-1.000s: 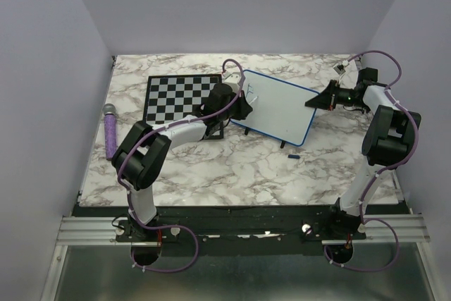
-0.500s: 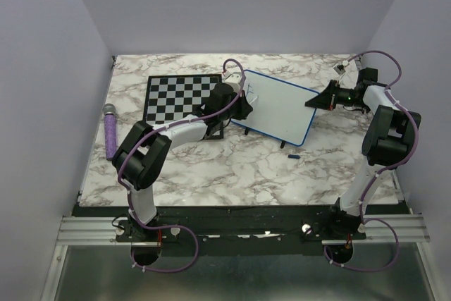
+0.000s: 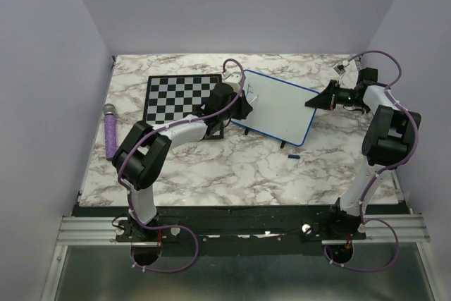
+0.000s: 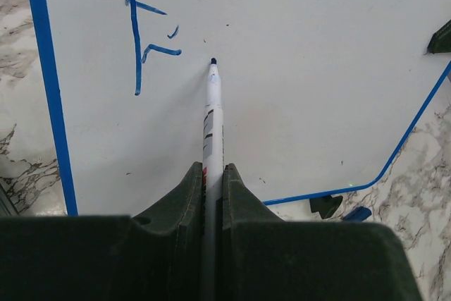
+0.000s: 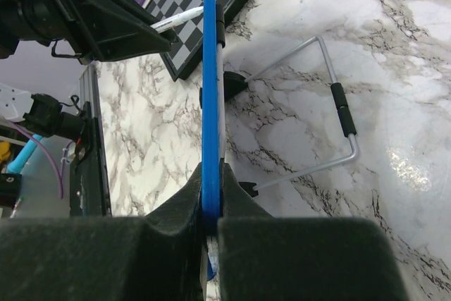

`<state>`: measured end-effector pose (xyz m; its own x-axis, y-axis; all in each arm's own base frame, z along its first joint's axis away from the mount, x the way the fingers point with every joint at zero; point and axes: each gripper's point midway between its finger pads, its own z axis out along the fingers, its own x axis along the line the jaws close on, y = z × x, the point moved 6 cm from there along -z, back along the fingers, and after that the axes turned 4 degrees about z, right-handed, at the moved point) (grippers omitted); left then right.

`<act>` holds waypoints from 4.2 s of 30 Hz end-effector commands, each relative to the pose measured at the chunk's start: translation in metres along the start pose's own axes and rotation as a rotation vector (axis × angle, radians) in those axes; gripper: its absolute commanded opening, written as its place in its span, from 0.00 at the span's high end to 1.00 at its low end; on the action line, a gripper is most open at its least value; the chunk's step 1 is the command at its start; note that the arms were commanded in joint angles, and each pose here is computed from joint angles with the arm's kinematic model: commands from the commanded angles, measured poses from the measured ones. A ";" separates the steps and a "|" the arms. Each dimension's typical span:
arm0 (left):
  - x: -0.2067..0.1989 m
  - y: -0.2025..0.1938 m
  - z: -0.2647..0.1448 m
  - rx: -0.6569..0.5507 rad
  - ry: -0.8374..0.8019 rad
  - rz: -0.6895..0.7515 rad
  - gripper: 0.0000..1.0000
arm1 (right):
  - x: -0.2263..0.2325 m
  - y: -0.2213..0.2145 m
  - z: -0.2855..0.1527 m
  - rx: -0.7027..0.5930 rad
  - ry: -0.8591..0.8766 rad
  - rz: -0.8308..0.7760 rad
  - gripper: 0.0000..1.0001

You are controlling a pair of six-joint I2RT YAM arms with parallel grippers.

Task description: Write a sentence on the whiteboard

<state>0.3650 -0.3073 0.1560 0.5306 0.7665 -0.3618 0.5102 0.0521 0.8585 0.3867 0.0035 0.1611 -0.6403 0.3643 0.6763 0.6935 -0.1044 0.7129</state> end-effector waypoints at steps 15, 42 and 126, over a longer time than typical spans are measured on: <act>0.016 -0.002 -0.003 -0.013 0.072 -0.008 1.00 | -0.011 0.007 -0.004 0.009 -0.048 -0.087 0.99; 0.014 -0.013 -0.012 0.019 0.037 -0.011 1.00 | -0.010 0.008 -0.004 0.008 -0.045 -0.090 0.99; 0.004 -0.003 0.004 0.043 0.006 -0.034 1.00 | -0.009 0.008 -0.003 0.008 -0.041 -0.089 1.00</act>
<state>0.3606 -0.3089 0.1554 0.5430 0.7400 -0.3970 0.5497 0.0441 0.8342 0.3863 0.0036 0.1614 -0.6397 0.3637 0.6771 0.6945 -0.1040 0.7120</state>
